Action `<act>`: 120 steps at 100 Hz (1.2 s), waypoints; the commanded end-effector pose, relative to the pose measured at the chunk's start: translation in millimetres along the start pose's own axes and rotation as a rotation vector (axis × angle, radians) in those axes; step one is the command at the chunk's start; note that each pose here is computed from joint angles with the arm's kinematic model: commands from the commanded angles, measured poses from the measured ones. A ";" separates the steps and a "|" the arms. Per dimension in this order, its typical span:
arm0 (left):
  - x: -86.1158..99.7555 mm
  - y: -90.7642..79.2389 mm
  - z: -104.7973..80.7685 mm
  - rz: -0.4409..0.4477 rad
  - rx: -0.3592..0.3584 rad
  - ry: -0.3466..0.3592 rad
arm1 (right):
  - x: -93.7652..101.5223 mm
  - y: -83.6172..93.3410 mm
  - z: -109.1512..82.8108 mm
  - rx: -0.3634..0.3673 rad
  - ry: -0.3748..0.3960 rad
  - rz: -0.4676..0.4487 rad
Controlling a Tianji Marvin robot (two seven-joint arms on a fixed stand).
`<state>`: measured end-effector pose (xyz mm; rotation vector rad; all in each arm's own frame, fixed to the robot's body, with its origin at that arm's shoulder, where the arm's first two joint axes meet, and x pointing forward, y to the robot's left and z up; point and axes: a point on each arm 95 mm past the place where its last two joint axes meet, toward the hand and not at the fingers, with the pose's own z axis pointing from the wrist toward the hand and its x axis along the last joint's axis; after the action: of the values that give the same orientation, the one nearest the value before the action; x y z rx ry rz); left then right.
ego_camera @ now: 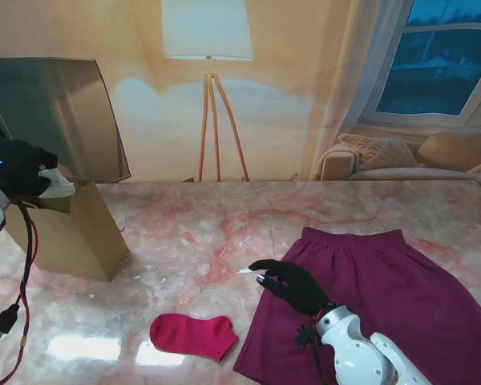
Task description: Fold the socks and the shorts into the kraft paper bag
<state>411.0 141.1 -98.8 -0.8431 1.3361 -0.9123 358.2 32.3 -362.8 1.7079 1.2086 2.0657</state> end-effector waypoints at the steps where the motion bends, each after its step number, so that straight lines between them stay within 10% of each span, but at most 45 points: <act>1: -0.2 -0.5 1.9 0.019 -0.001 0.011 | 0.6 -4.5 -0.6 0.005 0.001 0.009; 120: 10.0 17.9 2.2 0.174 -0.100 0.082 | -4.1 -7.8 1.0 0.010 0.001 0.015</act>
<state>416.4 138.7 -118.9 -0.7719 1.5001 -0.7682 360.0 31.8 -369.5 1.7201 1.2116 2.0640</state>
